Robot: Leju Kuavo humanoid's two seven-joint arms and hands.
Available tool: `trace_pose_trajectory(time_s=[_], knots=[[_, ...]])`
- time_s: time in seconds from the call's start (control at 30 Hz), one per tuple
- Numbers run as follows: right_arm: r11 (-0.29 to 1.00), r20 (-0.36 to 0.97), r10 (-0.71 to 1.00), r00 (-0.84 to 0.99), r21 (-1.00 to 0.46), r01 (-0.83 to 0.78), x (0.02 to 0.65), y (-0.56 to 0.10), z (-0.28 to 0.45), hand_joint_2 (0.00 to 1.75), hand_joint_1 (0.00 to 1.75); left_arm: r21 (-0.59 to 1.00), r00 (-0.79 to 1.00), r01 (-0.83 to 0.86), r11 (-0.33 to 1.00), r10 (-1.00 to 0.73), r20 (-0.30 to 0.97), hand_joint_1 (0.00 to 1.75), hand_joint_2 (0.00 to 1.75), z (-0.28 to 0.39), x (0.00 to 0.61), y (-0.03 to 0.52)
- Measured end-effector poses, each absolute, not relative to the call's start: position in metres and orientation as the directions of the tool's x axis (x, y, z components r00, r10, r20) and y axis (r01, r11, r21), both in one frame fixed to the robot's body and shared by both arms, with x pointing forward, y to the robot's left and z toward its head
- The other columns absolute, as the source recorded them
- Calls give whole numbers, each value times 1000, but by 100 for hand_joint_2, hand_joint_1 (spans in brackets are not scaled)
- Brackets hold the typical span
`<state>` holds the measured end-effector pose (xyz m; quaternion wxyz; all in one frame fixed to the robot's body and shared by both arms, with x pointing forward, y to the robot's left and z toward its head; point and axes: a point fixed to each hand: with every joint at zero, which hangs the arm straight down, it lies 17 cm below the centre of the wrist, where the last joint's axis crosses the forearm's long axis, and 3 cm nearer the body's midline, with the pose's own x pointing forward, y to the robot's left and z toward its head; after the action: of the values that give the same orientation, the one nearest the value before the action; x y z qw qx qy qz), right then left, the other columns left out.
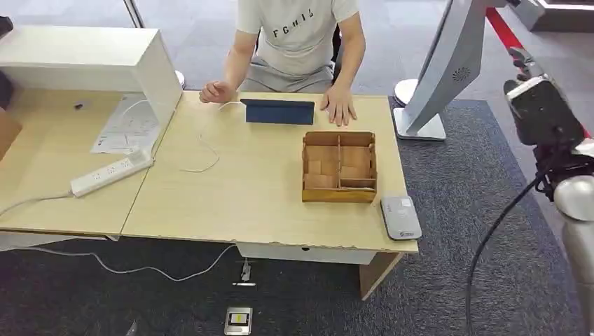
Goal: Pass the card to the sensor for recognition and then transmit it.
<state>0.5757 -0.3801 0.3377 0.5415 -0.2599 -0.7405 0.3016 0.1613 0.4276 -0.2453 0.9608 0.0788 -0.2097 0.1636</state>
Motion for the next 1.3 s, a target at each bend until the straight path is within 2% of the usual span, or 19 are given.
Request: trace_pose_trajectory(time_s=[0.17, 0.3, 0.4, 0.63, 0.83, 0.87, 1.3], knots=[[686, 672, 719, -174, -727, 28, 547, -413, 324, 0, 0, 106, 859, -365, 925, 290, 423, 0, 0, -245, 158, 437], [694, 693, 717, -75, -720, -19, 523, -409, 309, 0, 0, 110, 857, -373, 921, 297, 422, 0, 0, -245, 159, 438], [670, 674, 738, -38, -738, -74, 506, -382, 291, 0, 0, 101, 857, -369, 924, 296, 422, 0, 0, -244, 162, 437], [564, 580, 796, -171, -814, -140, 486, -291, 252, 0, 0, 76, 849, -350, 934, 282, 447, 0, 0, -240, 173, 436], [544, 572, 789, -226, -820, -175, 483, -234, 222, 0, 0, 79, 854, -327, 942, 258, 452, 0, 0, -237, 184, 435], [540, 569, 791, -225, -822, -182, 483, -227, 216, 175, 0, 80, 856, -322, 943, 254, 450, 0, 0, -237, 185, 434], [481, 536, 823, -190, -834, -270, 501, -173, 139, 175, 0, 76, 868, -298, 952, 237, 436, 0, 0, -235, 195, 432]])
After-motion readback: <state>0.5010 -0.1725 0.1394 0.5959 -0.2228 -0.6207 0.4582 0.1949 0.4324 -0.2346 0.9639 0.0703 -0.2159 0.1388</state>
